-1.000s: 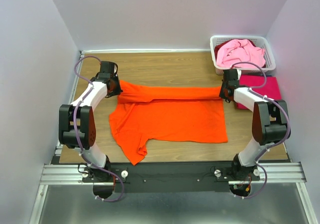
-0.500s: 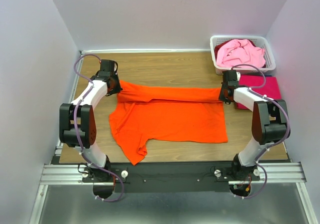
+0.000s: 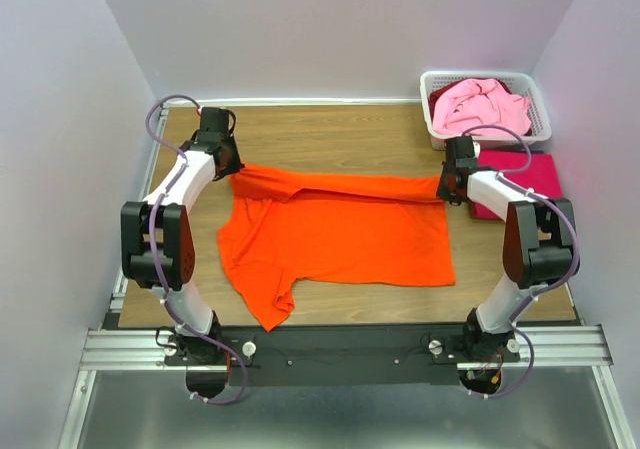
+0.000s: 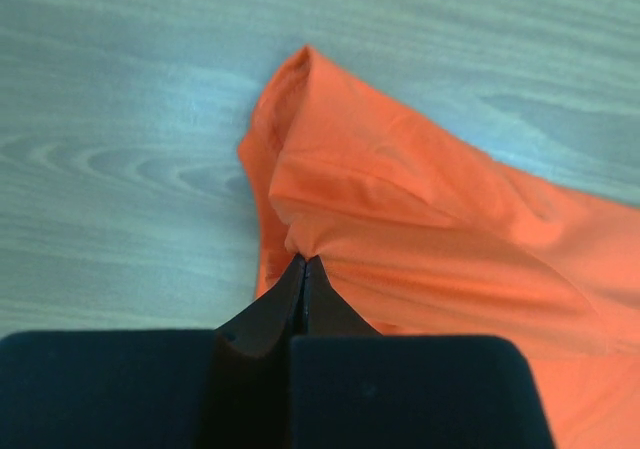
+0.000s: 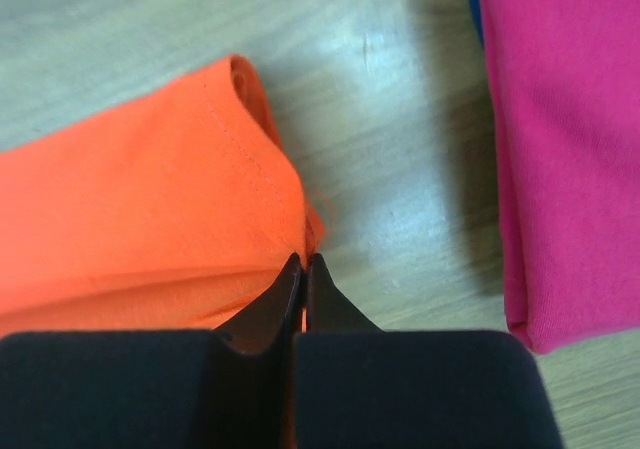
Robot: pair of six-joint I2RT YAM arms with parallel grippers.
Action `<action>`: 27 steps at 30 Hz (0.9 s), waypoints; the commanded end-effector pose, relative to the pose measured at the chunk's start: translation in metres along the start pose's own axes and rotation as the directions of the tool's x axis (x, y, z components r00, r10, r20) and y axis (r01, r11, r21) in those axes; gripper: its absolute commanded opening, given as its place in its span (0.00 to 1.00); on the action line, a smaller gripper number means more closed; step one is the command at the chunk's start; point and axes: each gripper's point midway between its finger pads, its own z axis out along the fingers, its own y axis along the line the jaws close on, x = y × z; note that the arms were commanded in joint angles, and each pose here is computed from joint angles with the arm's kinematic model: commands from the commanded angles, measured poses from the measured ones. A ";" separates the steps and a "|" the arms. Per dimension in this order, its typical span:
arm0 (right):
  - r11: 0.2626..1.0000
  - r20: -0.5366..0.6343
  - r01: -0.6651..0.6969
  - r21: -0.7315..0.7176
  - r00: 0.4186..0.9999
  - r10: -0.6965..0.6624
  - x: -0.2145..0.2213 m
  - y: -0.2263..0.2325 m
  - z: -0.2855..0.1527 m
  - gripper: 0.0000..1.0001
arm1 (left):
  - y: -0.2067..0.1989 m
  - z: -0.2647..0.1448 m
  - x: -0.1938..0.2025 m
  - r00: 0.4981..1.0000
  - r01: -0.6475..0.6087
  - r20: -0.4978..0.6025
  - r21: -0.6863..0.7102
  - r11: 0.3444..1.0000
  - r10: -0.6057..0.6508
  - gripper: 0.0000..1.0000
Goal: Fold and stack the t-shirts
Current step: Fold the tshirt
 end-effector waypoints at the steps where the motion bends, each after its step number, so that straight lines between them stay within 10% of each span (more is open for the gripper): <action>1: 1.000 0.008 -0.028 0.014 1.000 0.028 -0.017 -0.004 0.002 0.05 | 0.007 0.009 -0.018 0.999 -0.001 0.033 -0.058 0.998 0.003 0.00; 27: 0.998 0.086 -0.047 -0.045 0.995 0.051 -0.083 0.025 0.020 0.05 | -0.004 0.041 -0.082 0.996 -0.016 0.087 -0.063 0.998 0.022 0.00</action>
